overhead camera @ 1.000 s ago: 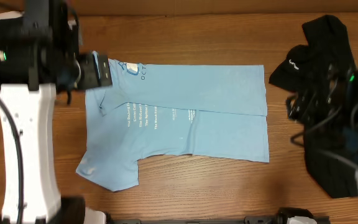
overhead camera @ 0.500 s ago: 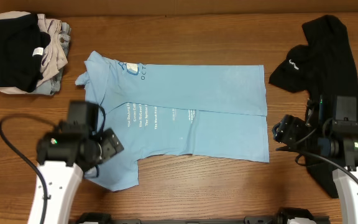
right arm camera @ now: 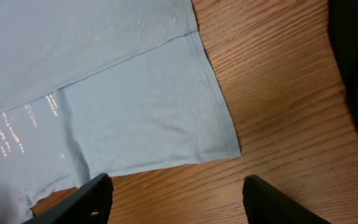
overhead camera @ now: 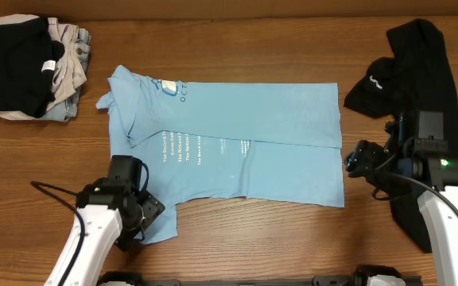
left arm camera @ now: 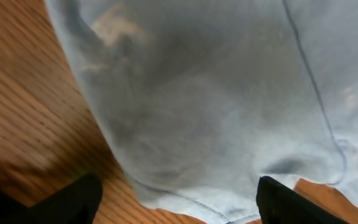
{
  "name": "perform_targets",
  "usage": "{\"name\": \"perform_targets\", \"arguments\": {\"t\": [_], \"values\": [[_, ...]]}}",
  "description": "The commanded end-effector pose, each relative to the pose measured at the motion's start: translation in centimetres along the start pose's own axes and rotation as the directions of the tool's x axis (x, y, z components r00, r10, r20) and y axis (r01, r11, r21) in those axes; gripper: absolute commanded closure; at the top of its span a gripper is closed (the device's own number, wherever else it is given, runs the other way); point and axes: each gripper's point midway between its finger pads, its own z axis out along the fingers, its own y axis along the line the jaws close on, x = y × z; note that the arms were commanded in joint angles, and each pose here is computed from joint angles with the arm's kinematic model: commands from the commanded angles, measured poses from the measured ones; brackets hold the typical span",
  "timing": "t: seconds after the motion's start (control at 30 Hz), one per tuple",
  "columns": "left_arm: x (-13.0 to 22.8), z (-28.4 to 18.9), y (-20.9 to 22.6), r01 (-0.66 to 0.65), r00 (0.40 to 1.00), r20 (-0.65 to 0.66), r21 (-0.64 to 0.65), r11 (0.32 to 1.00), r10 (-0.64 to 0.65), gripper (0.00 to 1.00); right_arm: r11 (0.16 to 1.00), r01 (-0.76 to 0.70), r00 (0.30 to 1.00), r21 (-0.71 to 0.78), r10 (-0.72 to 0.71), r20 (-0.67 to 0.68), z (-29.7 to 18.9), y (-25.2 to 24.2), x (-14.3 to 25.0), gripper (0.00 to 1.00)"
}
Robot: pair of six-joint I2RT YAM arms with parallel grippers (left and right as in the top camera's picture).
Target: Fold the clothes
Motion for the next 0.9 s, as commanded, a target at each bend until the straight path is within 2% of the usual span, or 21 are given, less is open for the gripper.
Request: {"name": "perform_targets", "arguments": {"t": [0.0, 0.3, 0.37, 0.4, 0.43, 0.47, 0.53, 0.7, 0.73, 0.8, 0.87], "values": [[1.0, 1.0, 0.2, 0.024, 0.997, -0.068, -0.027, 0.999, -0.026, 0.19, 1.0, -0.005, 1.0, 0.014, 0.005, -0.007, 0.4, -0.4, -0.1, 0.29], [2.8, 2.5, 0.4, 0.023, 0.98, -0.194, -0.084, 0.996, -0.039, 0.24, 1.0, -0.005, 1.0, 0.016, 0.005, -0.01, 0.6, -0.4, -0.2, 0.29], [2.9, 2.7, 0.4, 0.023, 0.978, -0.204, -0.091, 0.996, -0.041, 0.33, 1.0, -0.005, 1.0, 0.015, 0.005, -0.008, 0.6, -0.3, -0.2, 0.29], [2.9, 2.8, 0.4, 0.022, 0.978, -0.205, -0.093, 0.995, -0.041, 0.47, 1.0, -0.004, 1.0, 0.014, 0.004, -0.006, 0.6, -0.3, -0.3, 0.29], [2.9, 2.8, 0.4, 0.022, 0.978, -0.205, -0.094, 0.995, -0.041, 0.67, 1.0, -0.004, 1.0, 0.014, 0.004, -0.004, 0.6, -0.3, -0.3, 0.29], [2.9, 2.9, 0.4, 0.021, 0.978, -0.206, -0.096, 0.995, -0.041, 0.78, 1.0, -0.004, 1.0, 0.014, 0.004, -0.004, 0.6, -0.3, -0.3, 0.29], [2.9, 3.0, 0.5, 0.021, 0.977, -0.209, -0.101, 0.995, -0.042, 0.82, 1.0, -0.004, 1.0, 0.013, 0.004, -0.002, 0.6, -0.3, -0.4, 0.29], [3.4, 4.0, 1.2, 0.012, 0.977, -0.212, -0.103, 0.995, -0.034, 0.76, 1.0, -0.004, 1.0, 0.013, 0.004, -0.001, 0.6, -0.3, -0.4, 0.29], [3.5, 4.4, 1.3, 0.012, 0.977, -0.208, -0.101, 0.995, -0.033, 0.79, 1.0, -0.003, 1.0, 0.013, 0.003, -0.002, 0.6, -0.3, -0.4, 0.29], [3.5, 4.8, 1.2, 0.015, 0.979, -0.203, -0.087, 0.996, -0.032, 0.96, 1.0, -0.003, 1.0, 0.012, 0.003, 0.0, 0.6, -0.3, -0.4, 0.29], [3.2, 4.9, 0.5, 0.016, 0.981, -0.191, -0.056, 0.998, -0.027, 0.96, 1.0, 0.001, 1.0, 0.012, -0.001, 0.001, 0.6, -0.3, -0.5, 0.29]]}}
